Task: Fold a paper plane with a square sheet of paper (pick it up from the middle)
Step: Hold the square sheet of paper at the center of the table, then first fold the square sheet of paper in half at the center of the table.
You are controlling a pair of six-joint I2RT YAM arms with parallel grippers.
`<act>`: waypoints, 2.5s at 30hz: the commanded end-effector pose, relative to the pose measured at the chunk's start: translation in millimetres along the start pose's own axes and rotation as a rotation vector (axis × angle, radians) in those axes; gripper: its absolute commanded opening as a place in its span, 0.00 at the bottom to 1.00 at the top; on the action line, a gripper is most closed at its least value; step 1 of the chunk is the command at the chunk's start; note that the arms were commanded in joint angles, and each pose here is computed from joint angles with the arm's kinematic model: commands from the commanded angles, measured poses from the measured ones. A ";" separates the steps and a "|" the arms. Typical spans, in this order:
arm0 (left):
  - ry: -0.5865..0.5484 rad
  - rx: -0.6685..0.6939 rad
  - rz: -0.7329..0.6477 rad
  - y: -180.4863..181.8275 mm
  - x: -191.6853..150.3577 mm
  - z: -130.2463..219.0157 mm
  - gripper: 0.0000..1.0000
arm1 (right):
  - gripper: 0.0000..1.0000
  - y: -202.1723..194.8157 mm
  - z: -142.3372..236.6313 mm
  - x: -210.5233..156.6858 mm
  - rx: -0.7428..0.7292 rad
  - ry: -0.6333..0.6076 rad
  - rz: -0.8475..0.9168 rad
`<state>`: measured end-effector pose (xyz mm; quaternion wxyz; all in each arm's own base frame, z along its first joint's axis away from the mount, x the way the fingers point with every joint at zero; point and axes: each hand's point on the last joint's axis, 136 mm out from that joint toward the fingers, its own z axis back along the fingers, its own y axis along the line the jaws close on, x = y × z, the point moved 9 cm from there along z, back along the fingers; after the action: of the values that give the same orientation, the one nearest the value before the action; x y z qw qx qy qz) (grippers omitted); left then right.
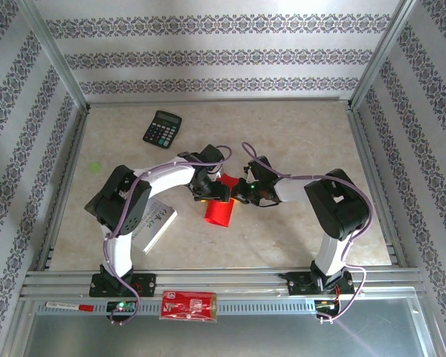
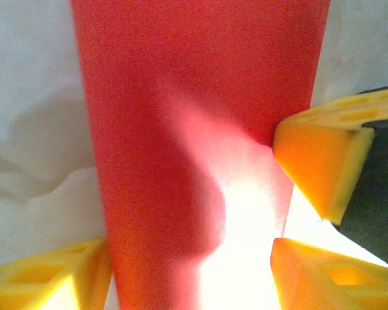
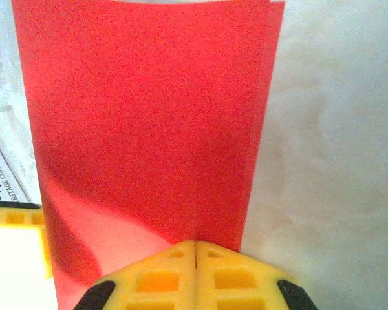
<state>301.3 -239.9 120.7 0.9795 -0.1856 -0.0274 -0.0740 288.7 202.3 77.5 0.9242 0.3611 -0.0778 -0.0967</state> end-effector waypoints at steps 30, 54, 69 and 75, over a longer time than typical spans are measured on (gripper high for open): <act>-0.293 -0.082 0.110 1.2 8.9 55.4 0.43 | 0.00 -49.0 -15.4 -25.7 -0.234 0.064 -0.080; -0.100 -0.238 0.189 18.8 20.4 -17.2 0.28 | 0.00 -50.4 -15.4 -26.7 -0.251 0.063 -0.074; -0.057 -0.221 0.238 40.6 16.8 -30.4 0.29 | 0.00 -54.2 -16.3 -28.1 -0.264 0.068 -0.076; -0.120 -0.335 0.194 20.9 29.3 -1.7 0.32 | 0.00 -54.7 -15.1 -28.0 -0.267 0.064 -0.076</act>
<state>325.8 -225.2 97.2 0.9439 -0.3265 -0.0337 0.0357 288.8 203.9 77.0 0.9232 0.3634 -0.0832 -0.0934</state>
